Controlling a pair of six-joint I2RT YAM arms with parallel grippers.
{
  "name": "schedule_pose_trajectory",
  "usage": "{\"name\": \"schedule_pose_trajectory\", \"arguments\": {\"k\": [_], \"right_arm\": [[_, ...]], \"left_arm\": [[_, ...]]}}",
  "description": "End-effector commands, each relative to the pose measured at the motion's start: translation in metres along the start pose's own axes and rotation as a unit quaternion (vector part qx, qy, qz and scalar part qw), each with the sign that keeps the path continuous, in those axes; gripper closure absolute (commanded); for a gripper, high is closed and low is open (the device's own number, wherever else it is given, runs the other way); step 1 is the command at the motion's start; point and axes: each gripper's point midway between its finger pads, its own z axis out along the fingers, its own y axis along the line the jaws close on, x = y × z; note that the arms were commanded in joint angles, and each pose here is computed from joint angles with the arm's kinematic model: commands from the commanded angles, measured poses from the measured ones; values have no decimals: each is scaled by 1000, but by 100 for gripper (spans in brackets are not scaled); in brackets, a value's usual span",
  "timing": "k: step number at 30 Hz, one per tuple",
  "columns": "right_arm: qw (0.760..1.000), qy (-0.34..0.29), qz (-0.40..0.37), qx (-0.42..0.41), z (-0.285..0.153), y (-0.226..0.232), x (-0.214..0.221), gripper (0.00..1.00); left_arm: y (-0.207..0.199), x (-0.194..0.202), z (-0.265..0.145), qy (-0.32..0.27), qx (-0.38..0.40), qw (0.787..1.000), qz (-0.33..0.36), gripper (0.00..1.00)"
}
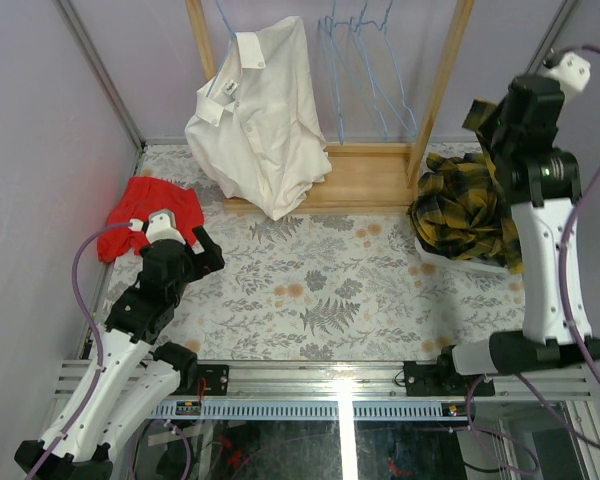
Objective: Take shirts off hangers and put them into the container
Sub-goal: Adjust the shirt in the bin.
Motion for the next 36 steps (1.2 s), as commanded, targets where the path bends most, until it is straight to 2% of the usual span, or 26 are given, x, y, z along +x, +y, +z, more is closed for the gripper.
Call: {"name": "schedule_pose_trajectory", "arguments": {"k": [1,4,9,11,15,17,19,22,26,28,30,31,33,36], "right_arm": [[996,-46,-22,-71,12,50,-52,93],[996,-9,-37,-75,46,57,-24,92],[991,94,-2,-92,98,44,74,93],[987,143,25,-72,116,23,123,95],[970,240,20,3,134,-35,224,96],[955,294,20,19,134,-53,259,95],[945,327,3,25,129,-59,271,91],[951,307,-11,15,119,-53,238,75],[980,198,-28,19,96,-49,146,43],[987,153,-42,37,76,-56,108,32],[990,114,-56,67,58,-71,82,12],[989,96,-60,95,49,-83,73,7],[982,60,-66,166,26,-113,57,0],[961,50,-84,259,3,-157,70,1]], "left_arm": [[-2,-10,1,-23,5,1000,-6,0],[-1,-12,0,-27,3,1000,-7,0],[-3,-11,1,-26,6,1000,-5,0],[-3,-11,1,-24,6,1000,-5,0],[-3,-11,1,-25,6,1000,-6,0],[-3,-11,1,-26,6,1000,-6,0],[-3,-11,1,-24,7,1000,-5,0],[-3,-10,1,-23,6,1000,-5,0],[-3,-11,1,-25,6,1000,-6,0],[-3,-11,1,-24,6,1000,-5,0],[-3,-11,1,-24,6,1000,-5,0],[-3,-11,1,-24,6,1000,-5,0],[-3,-10,1,-23,7,1000,-6,0],[-4,-10,1,-22,8,1000,-5,0]]}}
